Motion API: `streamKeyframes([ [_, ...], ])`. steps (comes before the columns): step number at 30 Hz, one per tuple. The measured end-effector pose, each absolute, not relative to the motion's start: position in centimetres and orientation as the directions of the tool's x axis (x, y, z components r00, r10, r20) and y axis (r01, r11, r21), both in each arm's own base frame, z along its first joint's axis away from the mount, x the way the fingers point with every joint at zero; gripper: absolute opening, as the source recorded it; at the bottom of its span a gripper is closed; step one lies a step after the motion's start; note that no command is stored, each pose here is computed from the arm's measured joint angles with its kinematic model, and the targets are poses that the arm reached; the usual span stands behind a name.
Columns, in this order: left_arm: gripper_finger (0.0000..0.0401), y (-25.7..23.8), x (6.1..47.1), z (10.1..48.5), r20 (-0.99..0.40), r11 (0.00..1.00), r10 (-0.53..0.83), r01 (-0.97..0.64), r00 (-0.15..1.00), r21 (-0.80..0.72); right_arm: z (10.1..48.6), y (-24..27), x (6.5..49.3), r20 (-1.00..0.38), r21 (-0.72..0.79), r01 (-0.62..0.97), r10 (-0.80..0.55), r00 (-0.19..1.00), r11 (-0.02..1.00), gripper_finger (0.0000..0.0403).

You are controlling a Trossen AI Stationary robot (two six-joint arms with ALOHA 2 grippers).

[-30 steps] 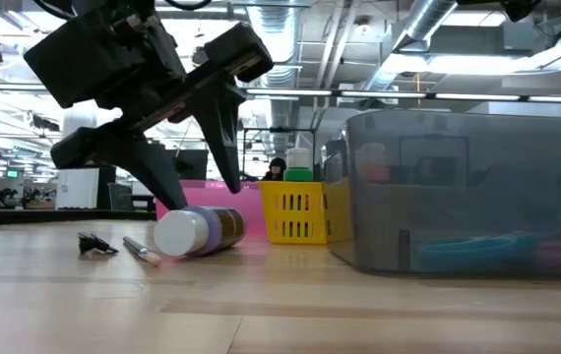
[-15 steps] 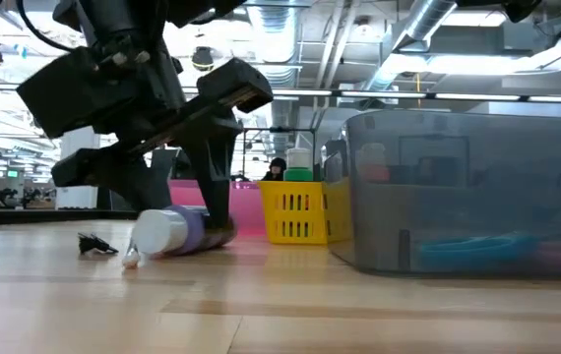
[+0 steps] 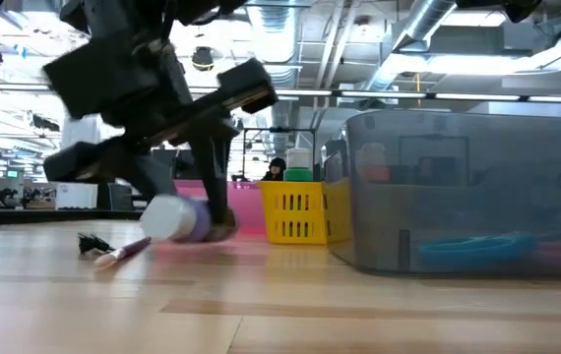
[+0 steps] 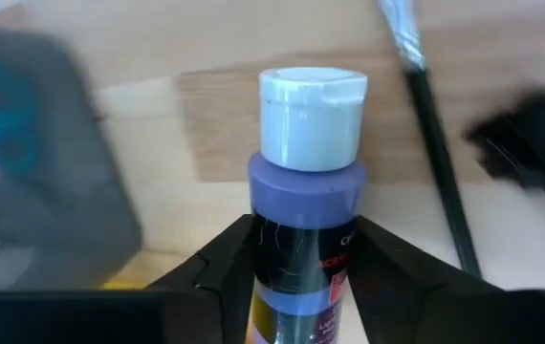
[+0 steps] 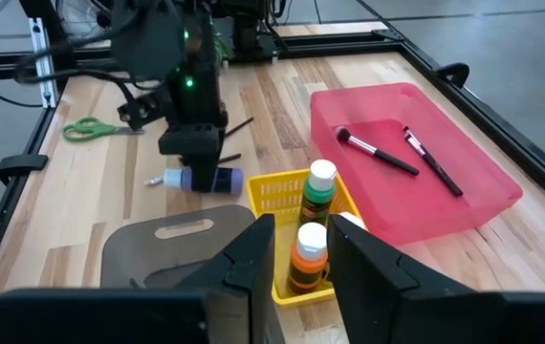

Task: Pick & Place Paint Supplies
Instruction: Put the purple paint bottle into the yellow bin

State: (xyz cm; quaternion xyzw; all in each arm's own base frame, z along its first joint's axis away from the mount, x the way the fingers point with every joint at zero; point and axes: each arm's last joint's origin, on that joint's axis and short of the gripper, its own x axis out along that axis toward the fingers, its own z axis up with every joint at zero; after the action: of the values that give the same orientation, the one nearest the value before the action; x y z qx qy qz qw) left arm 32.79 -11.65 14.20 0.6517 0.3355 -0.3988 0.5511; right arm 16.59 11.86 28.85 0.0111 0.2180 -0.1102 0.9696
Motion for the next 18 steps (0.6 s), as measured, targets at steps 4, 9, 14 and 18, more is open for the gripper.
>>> streamKeyframes([
  [4,0.0126,-11.8,32.7,15.4,-0.872,0.034,-0.059,0.874,0.487,0.485,28.8,11.9,16.6,-0.427,-0.03,0.219,-0.21,0.88,0.975,0.0094],
  [9,0.0129,-12.1,32.7,17.9,-0.812,0.359,-0.204,0.813,0.547,0.458,28.8,11.8,16.5,-0.433,-0.033,0.221,-0.213,0.876,0.975,0.0094],
  [14,0.0123,-11.8,32.1,19.2,-0.729,0.6,-0.352,0.739,0.587,0.306,28.8,11.8,16.5,-0.432,-0.031,0.222,-0.213,0.876,0.975,0.0094],
  [18,0.0125,-11.0,30.6,18.1,-0.608,0.701,-0.481,0.694,0.631,0.165,28.8,11.8,16.5,-0.432,-0.031,0.222,-0.213,0.876,0.975,0.0094],
])
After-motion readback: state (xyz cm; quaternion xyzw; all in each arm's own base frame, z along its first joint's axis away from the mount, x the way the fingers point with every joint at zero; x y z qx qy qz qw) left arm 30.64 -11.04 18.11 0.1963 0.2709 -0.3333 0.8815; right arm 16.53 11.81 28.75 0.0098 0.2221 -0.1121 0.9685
